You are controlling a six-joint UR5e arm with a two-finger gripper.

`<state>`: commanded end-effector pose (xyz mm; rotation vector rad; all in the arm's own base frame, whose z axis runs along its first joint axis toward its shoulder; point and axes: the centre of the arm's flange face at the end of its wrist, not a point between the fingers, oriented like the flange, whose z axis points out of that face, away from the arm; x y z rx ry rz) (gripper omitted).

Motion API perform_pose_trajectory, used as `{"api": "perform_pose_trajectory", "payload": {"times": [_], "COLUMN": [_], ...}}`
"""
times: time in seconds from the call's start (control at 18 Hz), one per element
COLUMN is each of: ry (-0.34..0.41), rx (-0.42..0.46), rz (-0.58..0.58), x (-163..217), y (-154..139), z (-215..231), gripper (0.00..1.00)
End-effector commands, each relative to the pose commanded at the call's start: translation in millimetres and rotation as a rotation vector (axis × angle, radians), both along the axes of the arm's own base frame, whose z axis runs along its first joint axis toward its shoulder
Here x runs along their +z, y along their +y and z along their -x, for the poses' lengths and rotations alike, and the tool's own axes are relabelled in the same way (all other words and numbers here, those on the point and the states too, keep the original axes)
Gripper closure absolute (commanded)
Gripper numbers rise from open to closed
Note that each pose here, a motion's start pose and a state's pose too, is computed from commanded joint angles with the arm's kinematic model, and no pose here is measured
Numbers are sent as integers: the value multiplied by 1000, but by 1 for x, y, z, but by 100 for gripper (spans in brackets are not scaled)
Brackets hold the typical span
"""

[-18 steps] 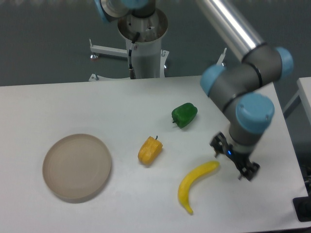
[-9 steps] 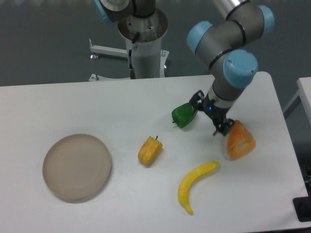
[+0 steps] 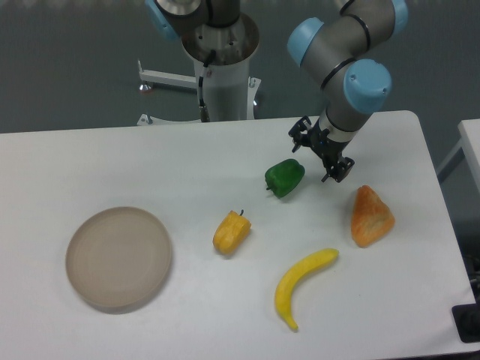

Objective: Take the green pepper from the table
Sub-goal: 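Align the open gripper above the green bell pepper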

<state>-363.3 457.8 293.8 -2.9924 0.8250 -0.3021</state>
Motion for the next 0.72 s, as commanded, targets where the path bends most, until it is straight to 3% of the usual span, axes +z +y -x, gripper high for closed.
{"api": "perform_pose_trajectory", "payload": {"times": [0.72], "ry": [-72], "rx": [37], "rz": [-51], "x": [-17], "y": [0], "z": [-16], "gripper": [0]}}
